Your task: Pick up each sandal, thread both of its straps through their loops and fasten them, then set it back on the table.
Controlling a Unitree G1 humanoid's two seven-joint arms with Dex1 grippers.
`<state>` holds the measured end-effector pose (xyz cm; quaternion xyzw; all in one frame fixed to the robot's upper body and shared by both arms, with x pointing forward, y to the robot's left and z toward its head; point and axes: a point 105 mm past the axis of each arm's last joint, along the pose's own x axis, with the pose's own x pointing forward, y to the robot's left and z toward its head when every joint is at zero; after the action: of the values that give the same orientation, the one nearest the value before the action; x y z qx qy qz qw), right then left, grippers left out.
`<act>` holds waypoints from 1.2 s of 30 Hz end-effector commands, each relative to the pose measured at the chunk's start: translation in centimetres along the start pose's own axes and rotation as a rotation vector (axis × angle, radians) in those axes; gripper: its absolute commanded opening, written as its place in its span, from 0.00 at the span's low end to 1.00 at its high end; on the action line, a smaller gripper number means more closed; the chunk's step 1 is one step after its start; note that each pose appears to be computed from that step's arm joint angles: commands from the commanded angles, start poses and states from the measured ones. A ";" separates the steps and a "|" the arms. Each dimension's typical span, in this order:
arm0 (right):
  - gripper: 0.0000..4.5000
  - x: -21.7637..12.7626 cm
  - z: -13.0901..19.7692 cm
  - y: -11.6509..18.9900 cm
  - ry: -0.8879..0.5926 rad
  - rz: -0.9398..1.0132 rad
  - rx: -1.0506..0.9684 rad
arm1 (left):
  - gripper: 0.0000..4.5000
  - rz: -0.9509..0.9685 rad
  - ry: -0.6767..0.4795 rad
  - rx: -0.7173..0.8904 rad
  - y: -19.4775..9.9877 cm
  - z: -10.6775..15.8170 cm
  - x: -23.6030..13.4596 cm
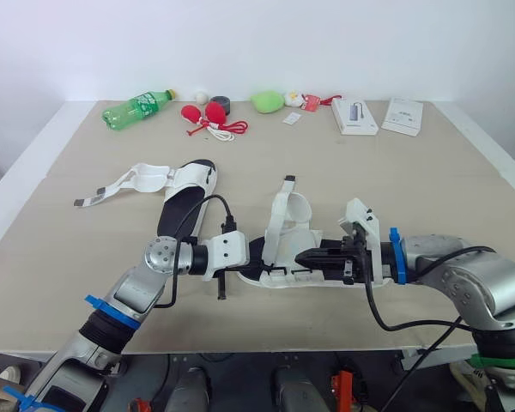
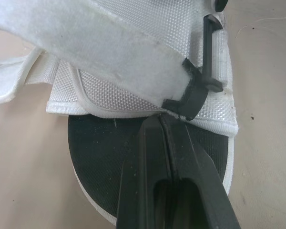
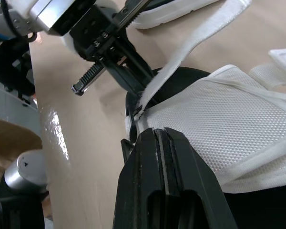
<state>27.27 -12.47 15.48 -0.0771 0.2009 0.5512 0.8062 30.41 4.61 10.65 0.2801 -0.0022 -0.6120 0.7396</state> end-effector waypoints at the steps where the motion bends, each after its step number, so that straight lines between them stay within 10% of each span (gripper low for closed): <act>1: 0.02 0.1 -0.1 1.1 0.019 0.051 -0.053 | 0.00 -0.022 0.097 -0.052 -1.1 -2.5 0.1; 9: 0.02 -0.2 1.5 0.6 -0.049 0.050 -0.049 | 0.00 -0.023 0.098 -0.057 -1.1 -2.6 0.2; 21: 0.96 1.0 2.8 -0.8 -0.012 -0.004 0.254 | 0.00 -0.031 0.092 -0.060 -1.3 -2.5 0.5; 34: 0.98 3.2 2.4 -0.7 0.027 -0.005 0.307 | 0.00 -0.027 0.093 -0.061 -1.3 -2.5 0.4; 36: 0.87 3.4 2.3 -0.4 0.037 0.001 0.311 | 0.00 -0.025 0.092 -0.063 -1.3 -2.5 0.4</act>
<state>29.31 -9.07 15.64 0.0446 0.3041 0.5099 0.8035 30.27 4.19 10.54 0.2744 -0.0029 -0.6134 0.7405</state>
